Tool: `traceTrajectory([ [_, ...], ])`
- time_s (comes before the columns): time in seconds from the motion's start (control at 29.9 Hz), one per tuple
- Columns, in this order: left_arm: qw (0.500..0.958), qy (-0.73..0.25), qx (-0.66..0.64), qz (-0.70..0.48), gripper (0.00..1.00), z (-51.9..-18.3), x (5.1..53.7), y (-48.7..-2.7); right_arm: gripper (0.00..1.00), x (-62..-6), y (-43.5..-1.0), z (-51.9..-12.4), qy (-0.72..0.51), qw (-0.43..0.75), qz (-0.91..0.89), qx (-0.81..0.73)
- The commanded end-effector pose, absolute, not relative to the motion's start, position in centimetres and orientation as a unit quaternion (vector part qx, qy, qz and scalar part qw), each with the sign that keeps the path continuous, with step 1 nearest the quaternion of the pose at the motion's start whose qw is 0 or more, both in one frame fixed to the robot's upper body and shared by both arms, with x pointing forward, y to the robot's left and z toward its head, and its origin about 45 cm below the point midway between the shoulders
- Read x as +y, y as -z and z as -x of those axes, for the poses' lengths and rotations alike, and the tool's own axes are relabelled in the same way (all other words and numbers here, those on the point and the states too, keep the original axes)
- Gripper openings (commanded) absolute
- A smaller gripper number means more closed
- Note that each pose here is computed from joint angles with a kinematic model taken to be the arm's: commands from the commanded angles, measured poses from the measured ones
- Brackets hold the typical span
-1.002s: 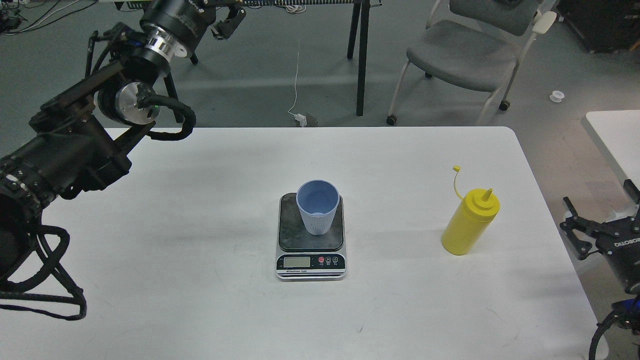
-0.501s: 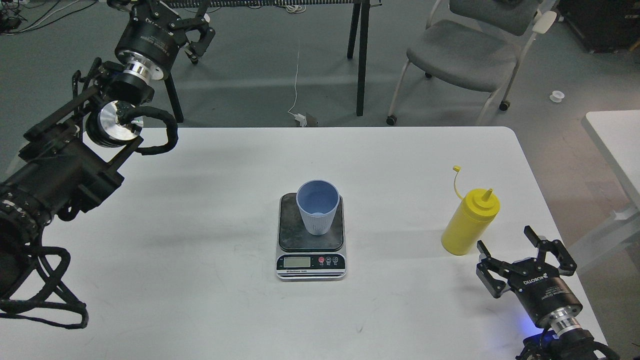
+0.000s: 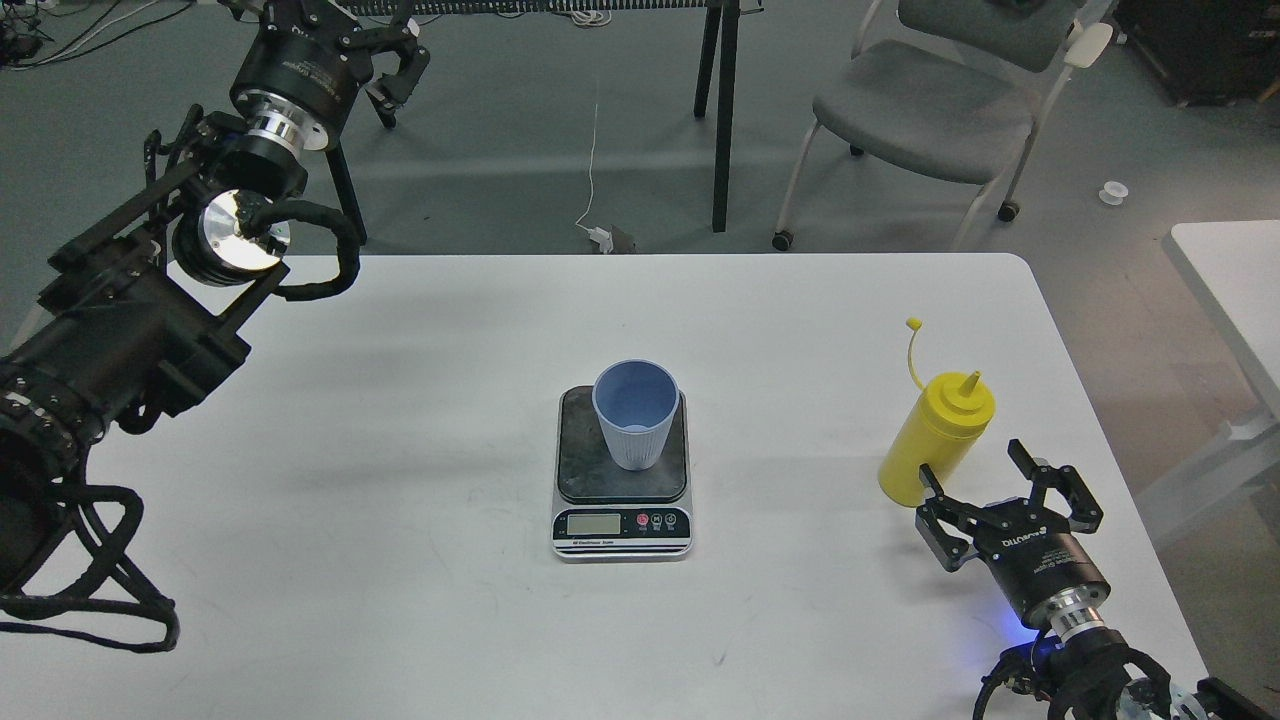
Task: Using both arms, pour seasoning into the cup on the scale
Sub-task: 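Reach the right gripper to the yellow squeeze bottle and grasp it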
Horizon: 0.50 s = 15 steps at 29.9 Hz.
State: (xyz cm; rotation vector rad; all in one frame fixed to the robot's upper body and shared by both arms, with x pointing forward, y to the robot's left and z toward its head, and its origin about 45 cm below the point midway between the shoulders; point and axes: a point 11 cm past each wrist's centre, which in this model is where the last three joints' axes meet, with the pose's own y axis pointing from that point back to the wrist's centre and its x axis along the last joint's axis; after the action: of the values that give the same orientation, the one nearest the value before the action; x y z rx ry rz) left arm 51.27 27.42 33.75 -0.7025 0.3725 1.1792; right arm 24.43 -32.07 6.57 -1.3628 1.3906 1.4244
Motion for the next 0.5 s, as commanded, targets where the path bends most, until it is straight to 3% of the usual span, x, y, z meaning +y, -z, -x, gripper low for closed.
traceTrajectory([
  [0.0, 0.757, -0.543, 0.165, 0.323, 0.99, -51.2, 28.1, -34.1, 0.96, -31.1, -6.4, -24.5, -0.558, 0.357, 0.529, 0.531],
  [0.47, 0.756, -0.545, 0.163, 0.324, 0.99, -51.1, 28.5, -34.1, 0.97, -30.2, -6.9, -25.4, -0.558, 0.364, 0.535, 0.520],
])
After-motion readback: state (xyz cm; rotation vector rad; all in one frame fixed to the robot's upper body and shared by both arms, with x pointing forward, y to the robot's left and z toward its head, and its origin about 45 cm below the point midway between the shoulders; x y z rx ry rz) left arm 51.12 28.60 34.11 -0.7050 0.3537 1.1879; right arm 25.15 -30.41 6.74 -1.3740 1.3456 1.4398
